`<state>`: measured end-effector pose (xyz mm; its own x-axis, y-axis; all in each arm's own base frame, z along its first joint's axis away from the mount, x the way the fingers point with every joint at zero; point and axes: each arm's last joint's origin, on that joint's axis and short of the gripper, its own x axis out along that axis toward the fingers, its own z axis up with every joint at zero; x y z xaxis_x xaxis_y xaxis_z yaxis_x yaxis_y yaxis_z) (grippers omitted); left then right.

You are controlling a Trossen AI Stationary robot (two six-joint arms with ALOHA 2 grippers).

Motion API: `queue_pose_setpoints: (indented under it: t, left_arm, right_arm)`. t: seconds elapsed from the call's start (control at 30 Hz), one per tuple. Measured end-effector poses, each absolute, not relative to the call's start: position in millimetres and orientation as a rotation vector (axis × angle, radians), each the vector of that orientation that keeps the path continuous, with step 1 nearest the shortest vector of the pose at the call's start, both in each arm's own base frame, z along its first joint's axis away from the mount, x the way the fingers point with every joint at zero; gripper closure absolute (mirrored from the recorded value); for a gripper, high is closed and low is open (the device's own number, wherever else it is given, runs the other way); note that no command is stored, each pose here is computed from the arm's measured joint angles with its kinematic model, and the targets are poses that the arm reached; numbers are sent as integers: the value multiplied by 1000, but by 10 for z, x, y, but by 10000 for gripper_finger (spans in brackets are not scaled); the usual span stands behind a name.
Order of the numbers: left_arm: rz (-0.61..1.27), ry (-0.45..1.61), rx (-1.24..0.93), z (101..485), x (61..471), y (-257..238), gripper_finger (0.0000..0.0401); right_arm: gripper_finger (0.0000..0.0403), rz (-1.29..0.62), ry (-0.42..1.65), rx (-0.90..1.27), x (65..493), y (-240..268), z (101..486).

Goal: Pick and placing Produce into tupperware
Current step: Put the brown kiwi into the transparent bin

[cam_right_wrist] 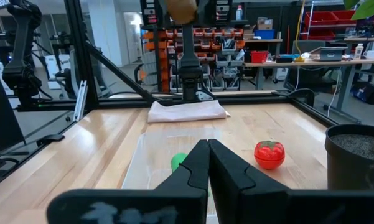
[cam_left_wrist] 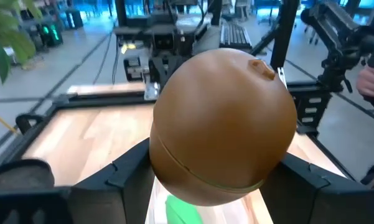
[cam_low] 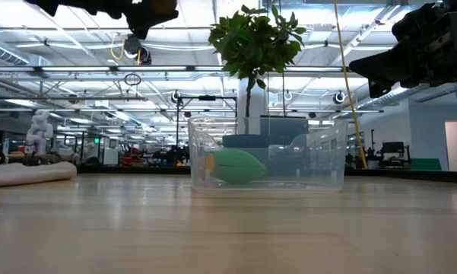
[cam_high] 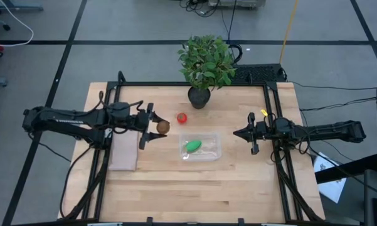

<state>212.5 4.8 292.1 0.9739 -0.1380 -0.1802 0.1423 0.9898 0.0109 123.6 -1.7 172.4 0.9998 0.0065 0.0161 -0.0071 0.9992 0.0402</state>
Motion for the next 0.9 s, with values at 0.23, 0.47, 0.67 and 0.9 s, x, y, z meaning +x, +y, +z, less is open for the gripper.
queue_pose_setpoints:
  t: [0.23, 0.47, 0.67, 0.9]
  left_arm:
    - [-148, 169, 1, 2777, 2056, 42, 160]
    - [-101, 126, -8, 2700, 1898, 122, 160]
    - [-83, 69, -17, 2737, 1674, 194, 160]
    - [-90, 106, -38, 2601, 1551, 216, 160]
  right_arm:
    - [403, 7, -16, 40, 1235, -17, 1725]
    - [403, 7, -16, 40, 1235, -17, 1724]
    - [403, 7, -11, 40, 1235, -17, 1719]
    - [403, 7, -11, 37, 1235, -17, 1720]
